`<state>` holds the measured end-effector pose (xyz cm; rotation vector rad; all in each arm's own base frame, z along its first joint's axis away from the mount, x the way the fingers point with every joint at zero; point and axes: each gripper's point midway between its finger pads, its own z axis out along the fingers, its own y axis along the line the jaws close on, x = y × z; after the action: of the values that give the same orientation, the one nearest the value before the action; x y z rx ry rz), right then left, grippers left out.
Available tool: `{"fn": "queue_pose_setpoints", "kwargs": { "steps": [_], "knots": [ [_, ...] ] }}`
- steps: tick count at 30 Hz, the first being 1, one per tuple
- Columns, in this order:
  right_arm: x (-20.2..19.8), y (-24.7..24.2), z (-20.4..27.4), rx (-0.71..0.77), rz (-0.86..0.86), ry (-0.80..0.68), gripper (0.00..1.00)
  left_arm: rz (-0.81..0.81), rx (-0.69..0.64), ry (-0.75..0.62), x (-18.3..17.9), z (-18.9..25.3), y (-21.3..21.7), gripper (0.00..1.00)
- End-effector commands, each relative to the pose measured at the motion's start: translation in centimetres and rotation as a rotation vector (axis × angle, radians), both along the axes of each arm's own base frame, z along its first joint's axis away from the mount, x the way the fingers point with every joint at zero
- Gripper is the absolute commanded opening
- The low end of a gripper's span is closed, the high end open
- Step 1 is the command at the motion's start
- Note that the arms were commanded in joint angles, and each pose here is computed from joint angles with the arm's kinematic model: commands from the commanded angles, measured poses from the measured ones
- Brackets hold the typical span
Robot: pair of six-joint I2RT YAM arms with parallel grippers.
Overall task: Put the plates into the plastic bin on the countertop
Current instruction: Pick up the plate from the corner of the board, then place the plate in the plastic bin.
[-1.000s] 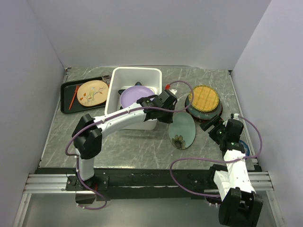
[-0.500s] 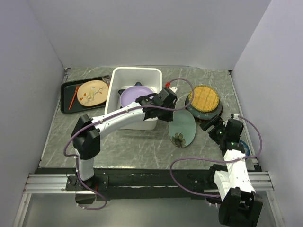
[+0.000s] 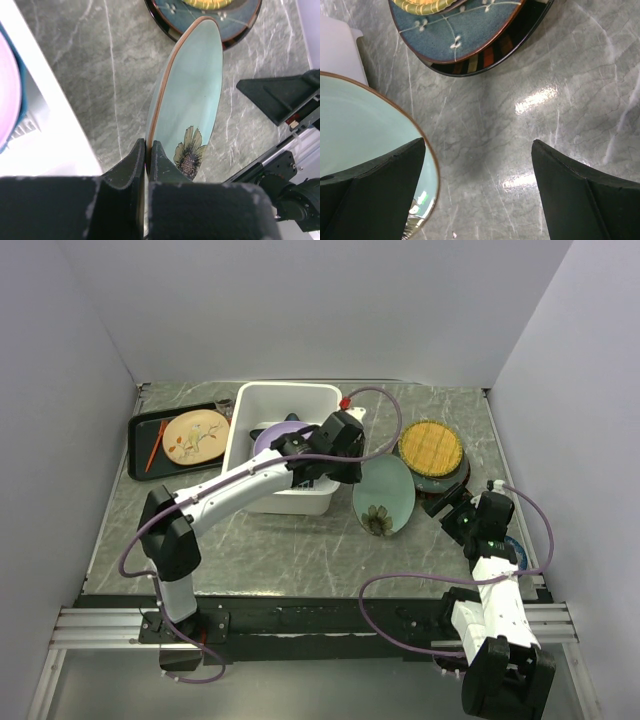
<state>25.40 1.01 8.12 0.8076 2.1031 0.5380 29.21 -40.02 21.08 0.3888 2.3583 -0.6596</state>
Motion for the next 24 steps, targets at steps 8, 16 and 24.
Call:
{"fn": "queue_pose_setpoints", "kwargs": {
  "steps": [8, 16, 24],
  "knots": [
    [0.5, -0.1, 0.4, -0.007, 0.006, -0.041, 0.93, 0.047, -0.215, -0.181, 2.3, 10.7, 1.6, 0.01],
    [0.5, 0.0, 0.2, -0.002, 0.009, -0.038, 0.93, 0.069, -0.246, -0.189, 3.2, 11.5, 3.3, 0.01],
    [0.4, 0.0, 0.2, -0.002, 0.009, -0.038, 0.93, 0.116, -0.276, -0.199, 4.5, 11.9, 5.6, 0.01]
  ]
}}
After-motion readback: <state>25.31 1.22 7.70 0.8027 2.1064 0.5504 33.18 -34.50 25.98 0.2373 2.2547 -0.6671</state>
